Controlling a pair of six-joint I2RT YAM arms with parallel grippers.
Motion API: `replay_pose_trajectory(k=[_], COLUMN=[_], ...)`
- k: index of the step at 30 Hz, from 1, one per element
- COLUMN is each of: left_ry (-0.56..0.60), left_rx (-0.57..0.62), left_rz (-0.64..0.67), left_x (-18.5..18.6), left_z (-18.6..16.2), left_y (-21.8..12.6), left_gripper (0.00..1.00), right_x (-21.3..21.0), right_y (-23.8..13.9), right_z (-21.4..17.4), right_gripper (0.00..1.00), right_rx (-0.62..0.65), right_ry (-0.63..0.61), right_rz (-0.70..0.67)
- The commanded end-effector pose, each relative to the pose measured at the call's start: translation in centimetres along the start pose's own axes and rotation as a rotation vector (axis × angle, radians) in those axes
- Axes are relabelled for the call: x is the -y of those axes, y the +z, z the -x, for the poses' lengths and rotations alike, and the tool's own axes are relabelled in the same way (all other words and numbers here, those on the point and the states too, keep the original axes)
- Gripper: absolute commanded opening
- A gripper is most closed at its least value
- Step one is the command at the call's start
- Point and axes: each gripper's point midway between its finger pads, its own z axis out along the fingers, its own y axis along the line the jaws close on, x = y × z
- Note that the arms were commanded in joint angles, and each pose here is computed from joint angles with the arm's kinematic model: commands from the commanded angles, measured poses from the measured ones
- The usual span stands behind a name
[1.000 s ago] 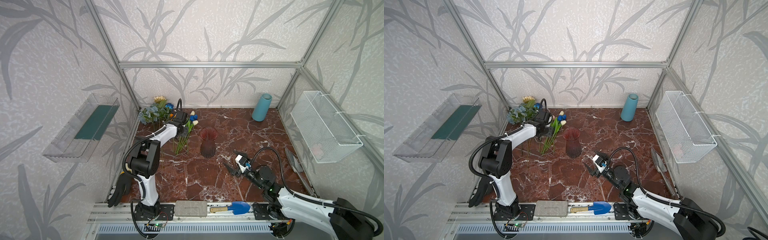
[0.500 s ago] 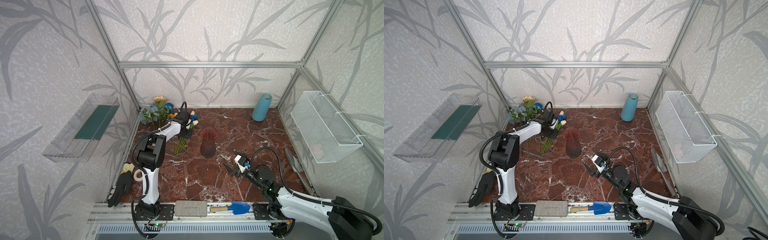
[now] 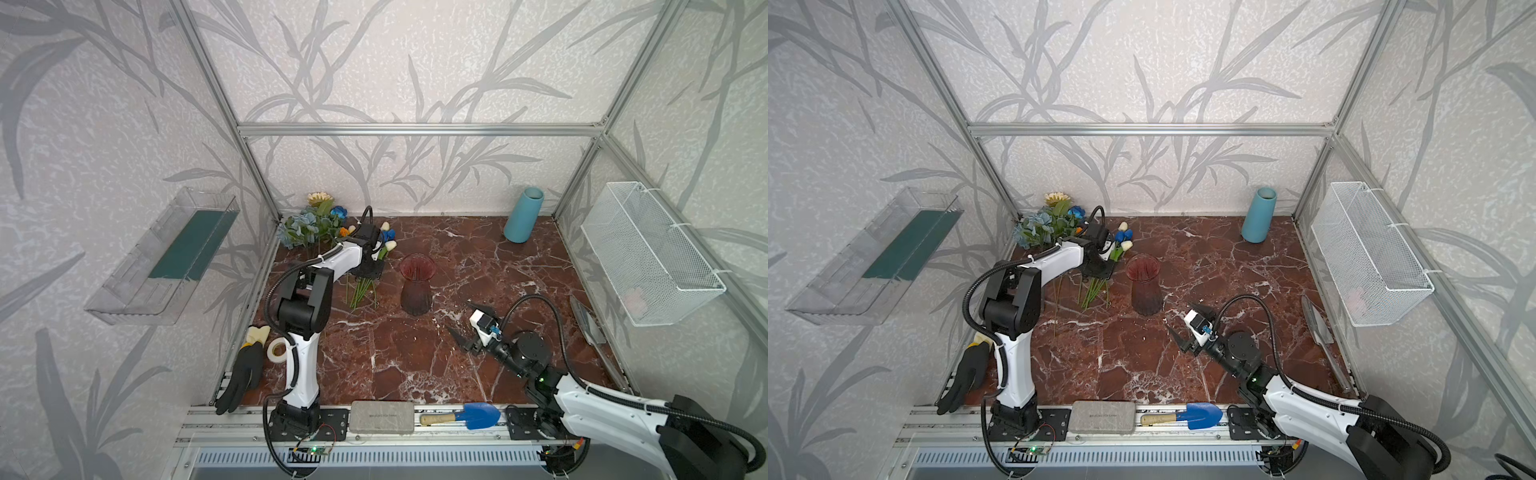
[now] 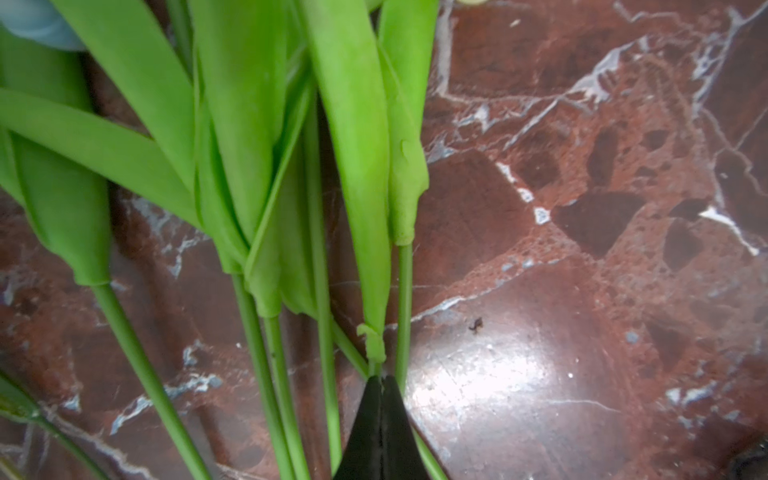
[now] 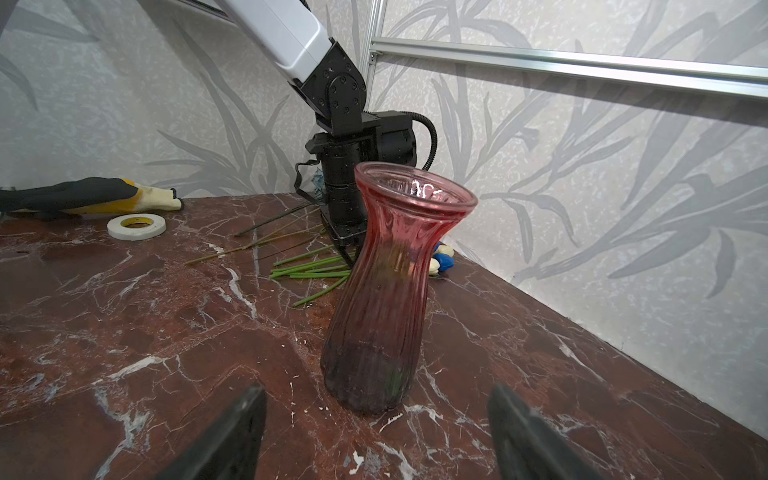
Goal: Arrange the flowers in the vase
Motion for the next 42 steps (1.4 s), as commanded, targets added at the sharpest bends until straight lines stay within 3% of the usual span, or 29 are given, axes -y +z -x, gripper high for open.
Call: replay_pose_trajectory(k=[1, 5, 7, 8, 11, 24, 28, 34, 42], left_ry=[-0.017, -0.010, -0.005, 0.000, 0.004, 0.003, 0.003, 0.000, -0.049], left_rx=[0.029, 0.042, 0.041, 0.039, 0.020, -0.045, -0.051, -0.047, -0.018], left_rz=[0.014, 0.004, 0.020, 0.029, 0.038, 0.033, 0.032, 0.040, 0.032], left_x=[-0.4, -0.2, -0.5, -0.6, -0.8, -0.8, -0.8, -0.9, -0.8], left_z=[1.1, 1.3, 1.3, 1.4, 1.4, 0.8, 0.8, 1.1, 2.1], left_y=[-2.5, -3.1, -2.7, -2.4, -1.6, 0.8, 0.8, 0.6, -1.9], left_gripper=[0.00, 0.01, 0.23, 0.29, 0.30, 0.25, 0.21, 0.04, 0.00], right_x=[0.3, 0.2, 0.2, 0.2, 0.1, 0.2, 0.2, 0.2, 0.2], right_y=[0.3, 0.2, 0.2, 0.2, 0.3, 0.2, 0.2, 0.2, 0.2], right_z=[1.4, 1.4, 1.5, 1.4, 1.4, 1.5, 1.5, 1.5, 1.5], right_gripper=[0.84, 0.84, 0.84, 0.84, 0.84, 0.84, 0.84, 0.84, 0.84], right_rx=[0.039, 0.039, 0.040, 0.040, 0.039, 0.040, 0.039, 0.041, 0.039], right_ry=[-0.006, -0.004, -0.004, -0.002, -0.001, -0.005, -0.005, -0.005, -0.005], right_rz=[-0.009, -0.008, -0.007, -0.005, 0.000, -0.005, -0.006, -0.005, -0.006])
